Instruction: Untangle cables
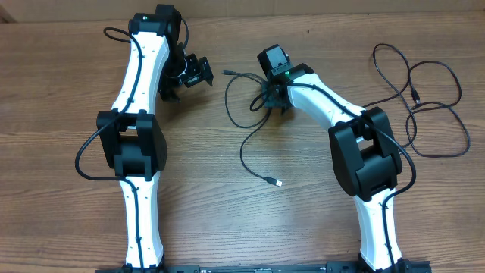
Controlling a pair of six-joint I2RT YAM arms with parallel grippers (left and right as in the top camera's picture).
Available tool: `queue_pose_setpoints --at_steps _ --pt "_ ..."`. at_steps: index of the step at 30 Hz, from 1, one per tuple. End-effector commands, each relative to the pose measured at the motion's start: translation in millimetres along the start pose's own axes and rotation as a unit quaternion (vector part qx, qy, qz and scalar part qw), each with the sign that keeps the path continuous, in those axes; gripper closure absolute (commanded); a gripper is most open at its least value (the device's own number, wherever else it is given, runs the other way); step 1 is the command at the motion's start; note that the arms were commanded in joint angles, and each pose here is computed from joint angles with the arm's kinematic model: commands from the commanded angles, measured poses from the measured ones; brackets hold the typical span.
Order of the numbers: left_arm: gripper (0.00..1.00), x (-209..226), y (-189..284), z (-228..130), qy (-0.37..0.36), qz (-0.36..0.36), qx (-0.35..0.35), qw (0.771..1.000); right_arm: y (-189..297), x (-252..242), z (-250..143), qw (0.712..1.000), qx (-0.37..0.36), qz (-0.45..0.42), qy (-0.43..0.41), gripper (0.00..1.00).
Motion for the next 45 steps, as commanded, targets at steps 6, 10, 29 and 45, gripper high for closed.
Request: queue_pose_setpoints --at_steps 6,10,29,45 --pt "0.0 -8 9 -4 -0.014 -0.008 -0.011 1.0 -26 -13 -47 0.992 0.103 -0.06 0.029 0.65" --pt "0.0 -8 9 -4 -0.014 -0.008 -0.011 1.0 -25 -13 -52 0.991 0.12 -0.052 0.032 0.68" --pt "0.0 -8 9 -4 -0.014 -0.008 -0.011 1.0 10 -4 -34 0.982 0.165 0.092 -0.006 0.96" --pt "0.0 -8 9 -4 -0.015 -0.008 -0.011 1.0 104 -12 18 0.984 0.075 0.146 0.065 0.88"
Point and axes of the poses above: each gripper's point midway between its finger pads, its own y axis back along the fingers, its own x axis along the line the jaws close on, z = x × y, the point moved 8 cm from there along y, back along the fingers, and after that the axes turned 6 degrees about y, right-handed, at the moved point
